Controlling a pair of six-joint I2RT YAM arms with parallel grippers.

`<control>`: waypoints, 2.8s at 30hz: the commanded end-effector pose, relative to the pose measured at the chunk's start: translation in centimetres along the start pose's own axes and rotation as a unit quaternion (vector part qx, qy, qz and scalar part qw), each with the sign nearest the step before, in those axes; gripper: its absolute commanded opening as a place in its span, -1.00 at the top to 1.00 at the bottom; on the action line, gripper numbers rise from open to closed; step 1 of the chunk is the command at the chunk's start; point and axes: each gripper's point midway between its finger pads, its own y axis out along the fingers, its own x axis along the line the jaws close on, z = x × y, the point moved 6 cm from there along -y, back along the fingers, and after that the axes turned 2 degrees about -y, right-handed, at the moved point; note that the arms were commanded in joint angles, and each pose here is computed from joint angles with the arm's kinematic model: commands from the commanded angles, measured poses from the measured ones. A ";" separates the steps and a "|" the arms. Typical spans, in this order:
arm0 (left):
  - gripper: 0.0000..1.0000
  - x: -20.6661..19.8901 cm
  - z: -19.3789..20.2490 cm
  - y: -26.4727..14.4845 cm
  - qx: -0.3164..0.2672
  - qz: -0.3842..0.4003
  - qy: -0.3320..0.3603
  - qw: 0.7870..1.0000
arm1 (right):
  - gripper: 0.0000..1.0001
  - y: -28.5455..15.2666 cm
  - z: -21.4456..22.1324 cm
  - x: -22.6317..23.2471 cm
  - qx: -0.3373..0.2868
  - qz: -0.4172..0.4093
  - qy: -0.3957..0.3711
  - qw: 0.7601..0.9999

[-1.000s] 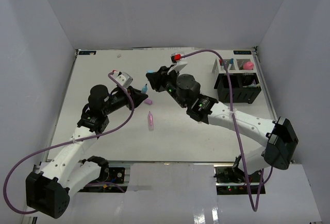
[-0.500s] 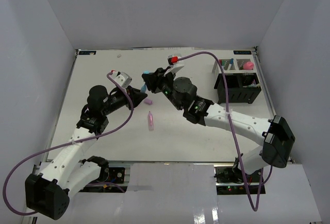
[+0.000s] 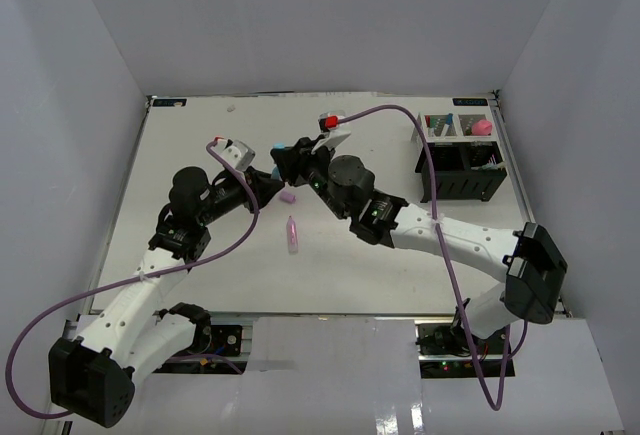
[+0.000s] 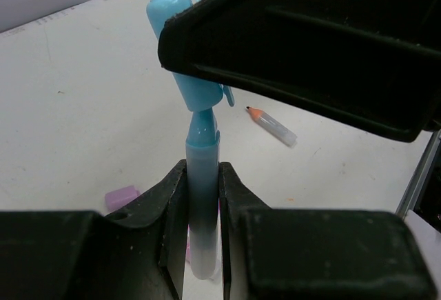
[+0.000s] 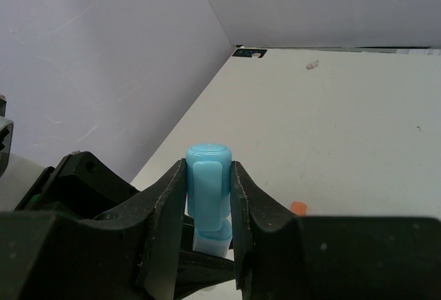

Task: Sort the stationery into containers
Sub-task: Close the pen cap on the pen.

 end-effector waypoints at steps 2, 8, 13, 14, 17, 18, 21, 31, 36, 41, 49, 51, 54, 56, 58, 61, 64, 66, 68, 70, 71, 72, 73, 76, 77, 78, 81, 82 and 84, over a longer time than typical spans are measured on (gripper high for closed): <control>0.78 -0.1 -0.4 -0.4 -0.013 -0.005 0.011 1.000 | 0.75 0.4 -0.4 0.4 -0.026 0.017 0.006 0.999; 0.78 0.0 -0.5 -0.5 -0.017 -0.009 0.012 1.000 | 0.75 0.2 0.3 0.4 -0.025 0.039 0.000 0.999; 0.78 0.0 -0.6 -0.5 -0.020 -0.011 0.012 1.000 | 0.77 0.0 0.5 0.3 -0.029 0.049 -0.001 0.998; 0.78 0.0 -0.6 -0.6 -0.021 -0.013 0.013 1.000 | 0.77 0.0 0.4 0.2 -0.030 0.050 -0.001 0.998; 0.78 0.0 -0.8 -0.6 -0.024 -0.015 0.014 0.999 | 0.78 -0.2 0.7 0.4 -0.027 0.051 -0.003 0.998; 0.78 0.0 -0.7 -0.6 -0.024 -0.015 0.013 1.000 | 0.78 -0.2 0.8 0.5 -0.026 0.051 -0.002 0.998; 0.78 0.0 -1.1 -0.6 -0.032 -0.018 0.012 0.999 | 0.78 -0.4 1.4 0.6 -0.023 0.055 0.004 0.998; 0.80 -0.2 -2.2 -0.1 -0.079 -0.007 -0.002 0.997 | 0.78 -0.6 3.5 1.2 -0.016 0.063 0.026 0.998; 0.80 -0.1 -3.0 0.2 -0.103 -0.006 -0.004 0.995 | 0.78 -1.0 3.8 1.5 -0.021 0.058 0.038 0.997; 0.79 0.0 -4.4 0.5 -0.128 -0.012 0.002 0.992 | 0.78 -1.1 3.6 1.4 -0.028 0.063 0.028 0.997; 0.78 0.0 -5.1 1.2 -0.143 0.003 0.003 0.990 | 0.79 -1.4 4.0 1.1 -0.011 0.059 -0.011 0.998; 0.79 0.2 -4.7 1.2 -0.140 0.000 0.008 0.990 | 0.80 -1.2 4.4 1.1 0.013 0.062 -0.034 0.997; 0.79 0.2 -4.3 0.9 -0.143 -0.004 0.016 0.990 | 0.80 -0.9 5.1 1.3 0.042 0.062 -0.048 0.996; 0.78 0.0 -4.7 0.6 -0.149 -0.003 0.025 0.988 | 0.80 -1.3 5.8 1.2 0.058 0.056 -0.048 0.996; 0.79 0.2 -4.6 0.5 -0.148 -0.009 0.032 0.988 | 0.81 -1.5 6.4 1.1 0.075 0.049 -0.049 0.995; 0.80 0.1 -4.5 0.4 -0.149 -0.008 0.035 0.988 | 0.84 -1.7 7.4 1.2 0.096 0.042 -0.046 0.993; 0.81 0.0 -4.5 0.2 -0.152 -0.007 0.039 0.988 | 0.85 -2.0 8.4 1.2 0.121 0.031 -0.041 0.991; 0.84 -0.1 -4.8 -0.1 -0.159 -0.008 0.044 0.986 | 0.85 -2.3 9.4 1.1 0.142 0.026 -0.041 0.989; 0.85 -0.2 -5.0 -0.3 -0.162 -0.009 0.049 0.986 | 0.85 -2.5 10.6 0.8 0.164 0.029 -0.038 0.985; 0.87 -0.4 -5.1 -0.5 -0.166 -0.007 0.055 0.984 | 0.85 -2.9 11.9 0.6 0.187 0.027 -0.036 0.981; 0.87 -0.4 -5.1 -0.5 -0.167 -0.009 0.055 0.984 | 0.85 -3.1 12.4 0.4 0.197 0.032 -0.034 0.979; 0.88 -0.4 -5.1 -0.6 -0.169 -0.010 0.058 0.984 | 0.85 -3.3 12.7 0.4 0.204 0.031 -0.032 0.978; 0.90 -0.3 -5.1 -0.7 -0.169 -0.013 0.059 0.984 | 0.85 -3.7 13.3 0.2 0.213 0.031 -0.035 0.976; 0.93 -0.3 -5.4 -0.9 -0.176 -0.021 0.063 0.982 | 0.85 -4.4 14.2 0.4 0.232 0.028 -0.033 0.972; 0.93 -0.3 -5.3 -1.0 -0.177 -0.020 0.064 0.982 | 0.85 -4.5 14.4 0.4 0.235 0.029 -0.033 0.971; 0.94 -0.3 -5.5 -1.1 -0.181 -0.021 0.066 0.981 | 0.85 -4.8 14.8 0.5 0.244 0.027 -0.035 0.969; 0.95 -0.3 -5.6 -1.2 -0.185 -0.022 0.065 0.980 | 0.85 -5.3 15.8 0.7 0.261 0.023 -0.034 0.965; 0.96 -0.3 -5.6 -1.3 -0.186 -0.022 0.066 0.980 | 0.85 -5.6 16.2 0.6 0.267 0.023 -0.036 0.963; 0.99 -0.2 -5.7 -1.4 -0.189 -0.025 0.067 0.979 | 0.85 -5.9 16.8 0.9 0.277 0.017 -0.034 0.960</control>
